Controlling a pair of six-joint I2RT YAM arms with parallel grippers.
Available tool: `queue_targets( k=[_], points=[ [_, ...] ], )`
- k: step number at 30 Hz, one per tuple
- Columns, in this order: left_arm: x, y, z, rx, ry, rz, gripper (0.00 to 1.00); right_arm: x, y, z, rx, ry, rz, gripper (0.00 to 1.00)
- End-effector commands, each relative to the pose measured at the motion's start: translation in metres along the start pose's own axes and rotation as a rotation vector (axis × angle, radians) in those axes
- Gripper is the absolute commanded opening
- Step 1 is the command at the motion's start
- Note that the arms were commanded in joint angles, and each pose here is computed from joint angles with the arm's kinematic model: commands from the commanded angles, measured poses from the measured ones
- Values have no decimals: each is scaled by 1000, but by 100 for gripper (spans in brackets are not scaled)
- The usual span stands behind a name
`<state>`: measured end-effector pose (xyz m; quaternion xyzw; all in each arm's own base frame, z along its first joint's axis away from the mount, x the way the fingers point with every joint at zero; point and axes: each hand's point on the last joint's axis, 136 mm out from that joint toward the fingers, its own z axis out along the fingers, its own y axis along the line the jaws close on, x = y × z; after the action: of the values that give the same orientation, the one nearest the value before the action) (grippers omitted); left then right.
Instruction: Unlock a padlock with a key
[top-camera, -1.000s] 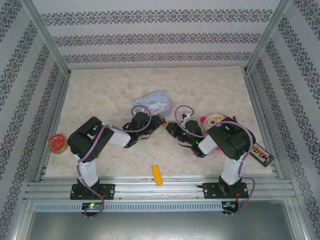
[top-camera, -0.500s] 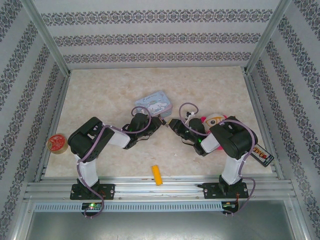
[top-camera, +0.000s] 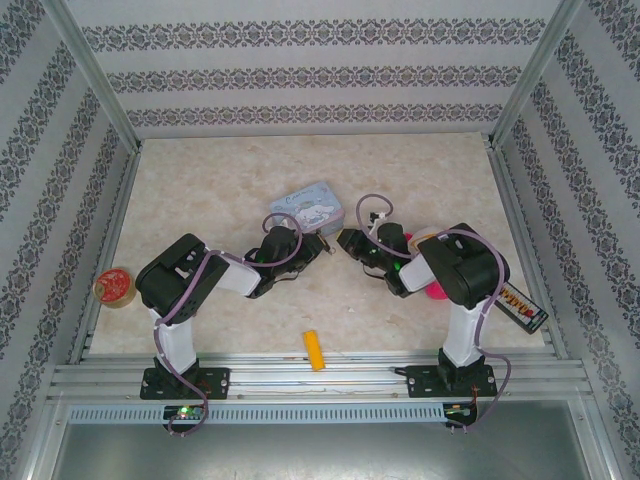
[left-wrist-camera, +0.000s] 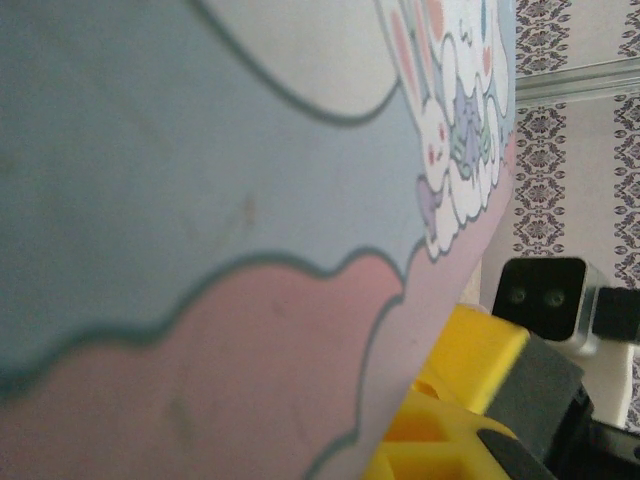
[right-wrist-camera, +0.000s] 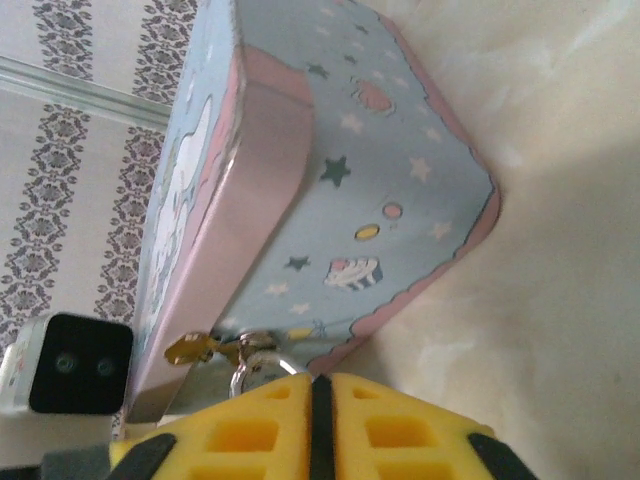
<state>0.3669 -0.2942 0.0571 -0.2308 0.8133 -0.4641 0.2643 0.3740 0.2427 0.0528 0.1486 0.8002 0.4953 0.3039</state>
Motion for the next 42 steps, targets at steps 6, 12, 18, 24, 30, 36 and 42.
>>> queue_targets(
  k=[6, 12, 18, 24, 30, 36, 42],
  points=[
    [3, 12, 5, -50, 14, 20, 22, 5, -12, 18, 41, 84, -42, 9],
    [1, 14, 7, -81, 12, 50, 24, 18, -16, 24, 44, 122, -27, 7],
    [-1, 15, 10, -113, 9, 99, 26, 32, -14, 29, 31, 152, -20, 6],
    [-1, 14, 14, -131, 14, 148, 26, 38, -8, 29, 18, 164, -19, 6],
    [1, 10, 16, -124, 18, 158, 20, 40, -3, 25, 8, 160, -17, 6],
    [1, 7, 12, -127, 26, 170, 10, 38, -1, 15, 15, 143, -31, 6],
    [2, 4, 5, -130, 33, 168, 0, 38, -3, 1, 49, 129, -62, 8]
  ],
)
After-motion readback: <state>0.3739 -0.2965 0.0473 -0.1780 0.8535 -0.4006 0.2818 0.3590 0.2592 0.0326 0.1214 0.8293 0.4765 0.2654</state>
